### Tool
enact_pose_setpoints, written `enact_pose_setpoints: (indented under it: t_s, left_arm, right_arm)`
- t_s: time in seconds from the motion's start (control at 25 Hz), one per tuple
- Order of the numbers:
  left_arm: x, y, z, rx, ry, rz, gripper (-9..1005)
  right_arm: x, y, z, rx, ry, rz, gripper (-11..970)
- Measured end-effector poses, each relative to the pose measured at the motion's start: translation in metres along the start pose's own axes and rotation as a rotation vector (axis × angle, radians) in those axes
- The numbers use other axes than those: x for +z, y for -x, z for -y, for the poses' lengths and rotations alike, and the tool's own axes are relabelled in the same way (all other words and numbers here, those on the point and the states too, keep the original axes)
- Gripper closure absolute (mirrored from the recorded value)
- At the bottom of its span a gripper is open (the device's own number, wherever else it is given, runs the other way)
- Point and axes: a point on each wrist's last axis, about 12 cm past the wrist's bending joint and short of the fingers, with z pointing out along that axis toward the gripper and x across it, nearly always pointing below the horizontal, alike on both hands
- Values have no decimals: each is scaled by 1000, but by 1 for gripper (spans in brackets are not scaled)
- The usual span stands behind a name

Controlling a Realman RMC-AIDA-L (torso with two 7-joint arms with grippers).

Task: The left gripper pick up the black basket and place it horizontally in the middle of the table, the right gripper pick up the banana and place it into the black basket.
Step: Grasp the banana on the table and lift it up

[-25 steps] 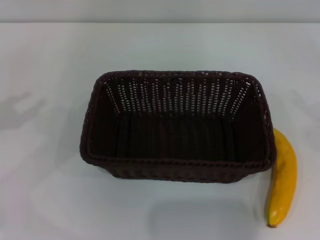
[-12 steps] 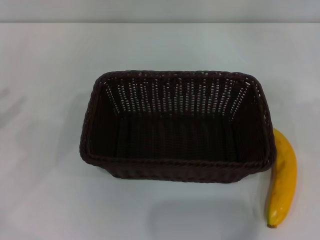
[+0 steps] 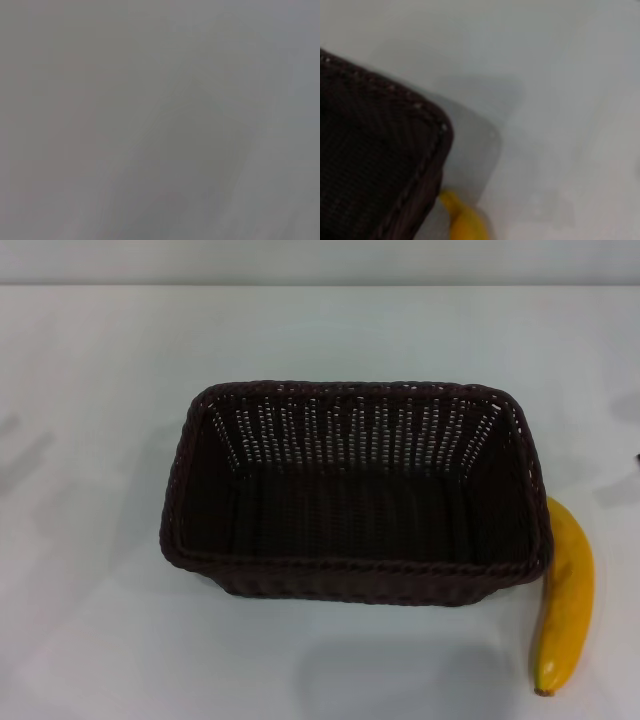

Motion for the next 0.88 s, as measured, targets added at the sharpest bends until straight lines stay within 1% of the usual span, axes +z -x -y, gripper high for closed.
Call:
enact_pose_setpoints:
  t_s: [0.12,0.24,0.44,0.64,0.72,0.88]
  left_arm:
    - [0,0,0,7,0,0,325]
    - [-1,0,0,8,3,-1,325]
    - [-2,1,-1,12,3,-4,325]
    - [-1,2,-1,17,2,-5,325]
    - [-1,2,-1,21,3,-6,324]
    - [-2,2,-1,27,5,-6,324]
  right_arm:
    - [14,3,-13,-11,5,-49,117]
    - [28,8,-26,-31,-16,-102,117]
    - [45,14,-42,-50,-49,-165,117]
    - [63,14,-59,-78,-67,-225,117]
    - [67,15,-64,-90,-70,-236,117]
    - [71,14,-67,-89,-63,-245,117]
